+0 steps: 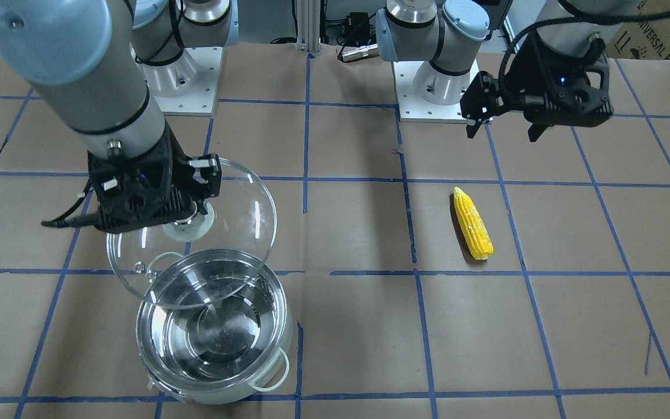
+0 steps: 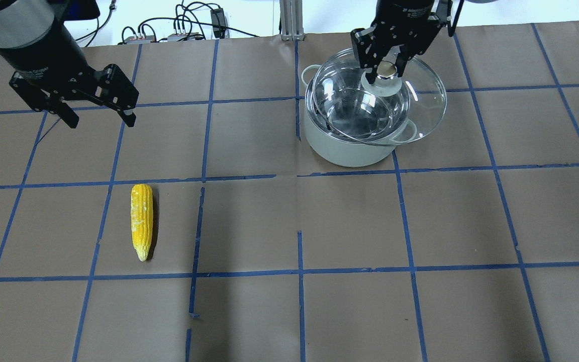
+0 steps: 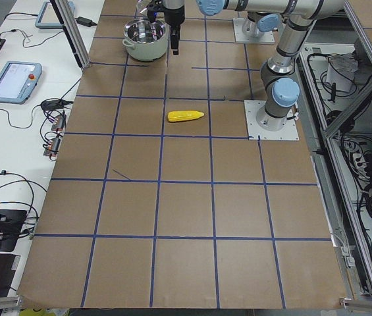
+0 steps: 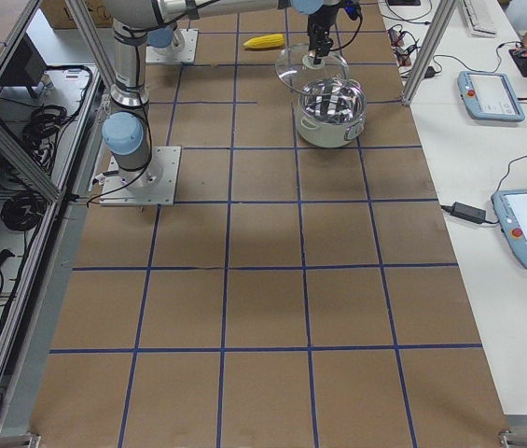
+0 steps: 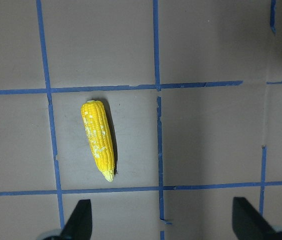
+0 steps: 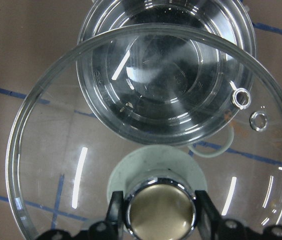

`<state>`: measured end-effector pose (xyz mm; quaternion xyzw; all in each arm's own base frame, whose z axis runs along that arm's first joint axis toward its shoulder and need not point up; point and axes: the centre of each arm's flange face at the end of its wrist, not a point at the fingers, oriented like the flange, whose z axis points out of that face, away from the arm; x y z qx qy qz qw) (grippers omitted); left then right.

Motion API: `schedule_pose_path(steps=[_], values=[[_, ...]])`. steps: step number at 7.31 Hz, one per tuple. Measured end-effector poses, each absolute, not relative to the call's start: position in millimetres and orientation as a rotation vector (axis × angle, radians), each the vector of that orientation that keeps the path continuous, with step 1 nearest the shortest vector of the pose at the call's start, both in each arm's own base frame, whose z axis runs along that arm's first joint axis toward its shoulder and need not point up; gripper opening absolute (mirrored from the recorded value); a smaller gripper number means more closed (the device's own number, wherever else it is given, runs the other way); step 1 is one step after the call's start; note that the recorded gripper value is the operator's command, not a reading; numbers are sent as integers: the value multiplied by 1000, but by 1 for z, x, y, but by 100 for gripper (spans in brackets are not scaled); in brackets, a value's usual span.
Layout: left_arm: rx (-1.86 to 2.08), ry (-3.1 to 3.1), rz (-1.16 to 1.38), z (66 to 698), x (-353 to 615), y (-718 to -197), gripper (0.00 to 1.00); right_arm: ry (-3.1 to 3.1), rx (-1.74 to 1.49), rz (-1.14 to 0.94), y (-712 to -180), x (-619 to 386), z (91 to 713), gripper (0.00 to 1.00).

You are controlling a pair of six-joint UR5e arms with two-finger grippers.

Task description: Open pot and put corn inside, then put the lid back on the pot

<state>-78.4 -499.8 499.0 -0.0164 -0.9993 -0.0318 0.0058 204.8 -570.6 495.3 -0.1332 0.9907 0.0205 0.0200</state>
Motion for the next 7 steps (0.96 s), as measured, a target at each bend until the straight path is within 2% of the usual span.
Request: schedule_pose_path(steps=[2,7], values=[[-14,-3125,-103,431,-43,-509,99,3077,-377,51,-536,205,506,33],[100,-3105,-171,258,4,-482,99,3069,-329,55,-527,211,507,33]])
